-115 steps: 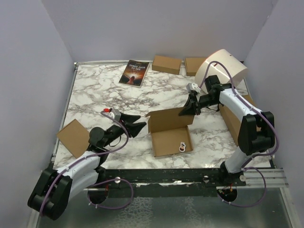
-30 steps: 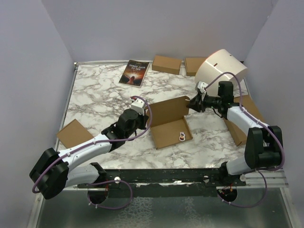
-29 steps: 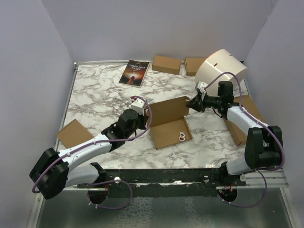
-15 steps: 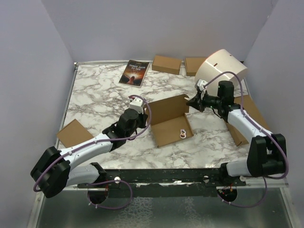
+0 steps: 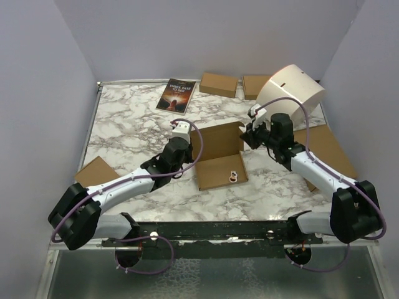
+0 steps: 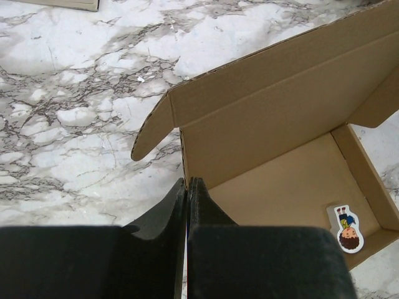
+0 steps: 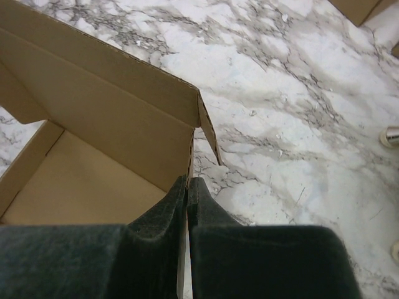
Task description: Fold the paper box
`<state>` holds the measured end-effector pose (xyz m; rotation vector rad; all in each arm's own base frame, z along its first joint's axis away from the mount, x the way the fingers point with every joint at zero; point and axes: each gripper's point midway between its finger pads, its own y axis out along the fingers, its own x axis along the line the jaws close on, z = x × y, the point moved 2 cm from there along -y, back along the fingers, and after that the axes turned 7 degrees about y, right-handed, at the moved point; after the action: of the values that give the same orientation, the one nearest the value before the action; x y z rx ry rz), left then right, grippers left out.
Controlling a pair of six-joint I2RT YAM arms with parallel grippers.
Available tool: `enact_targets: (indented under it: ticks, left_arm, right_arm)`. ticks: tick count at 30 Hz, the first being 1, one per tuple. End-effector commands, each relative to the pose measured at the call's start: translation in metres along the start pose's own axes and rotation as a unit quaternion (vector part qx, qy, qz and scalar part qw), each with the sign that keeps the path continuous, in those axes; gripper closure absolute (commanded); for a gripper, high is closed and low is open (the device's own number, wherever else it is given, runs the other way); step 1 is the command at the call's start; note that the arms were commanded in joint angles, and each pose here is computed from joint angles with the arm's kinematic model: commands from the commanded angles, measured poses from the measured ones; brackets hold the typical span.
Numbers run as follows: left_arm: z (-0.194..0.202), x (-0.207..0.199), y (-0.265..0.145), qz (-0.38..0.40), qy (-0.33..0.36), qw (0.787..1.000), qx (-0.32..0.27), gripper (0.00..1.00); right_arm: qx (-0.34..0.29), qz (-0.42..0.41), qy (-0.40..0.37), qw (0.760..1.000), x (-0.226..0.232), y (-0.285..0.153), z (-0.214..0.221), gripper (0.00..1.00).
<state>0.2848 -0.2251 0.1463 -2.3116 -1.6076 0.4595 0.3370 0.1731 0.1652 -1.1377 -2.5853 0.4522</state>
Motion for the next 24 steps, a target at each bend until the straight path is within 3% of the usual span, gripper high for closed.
enact_targets:
  ticks: [1,12,19,24]
  left_arm:
    - [-0.03,-0.026,0.001,0.042,-0.028,0.998,-0.04,1.0]
    - [-0.038,-0.029,0.01,0.032,-0.027,0.998,-0.045,1.0]
    - [-0.05,-0.029,0.026,0.007,-0.012,0.998,-0.059,1.0]
    - [-0.053,-0.03,0.038,-0.006,-0.028,0.997,-0.074,1.0]
  right_arm:
    - [-0.027,0.03,0.053,0.998,0.018,0.003,-0.009,0.99]
    - [-0.064,0.085,0.037,0.994,0.037,0.022,-0.02,0.99]
    - [-0.133,0.126,0.042,0.982,0.026,0.025,-0.054,0.99]
    - [-0.136,0.129,0.066,0.98,0.025,0.027,-0.038,0.99]
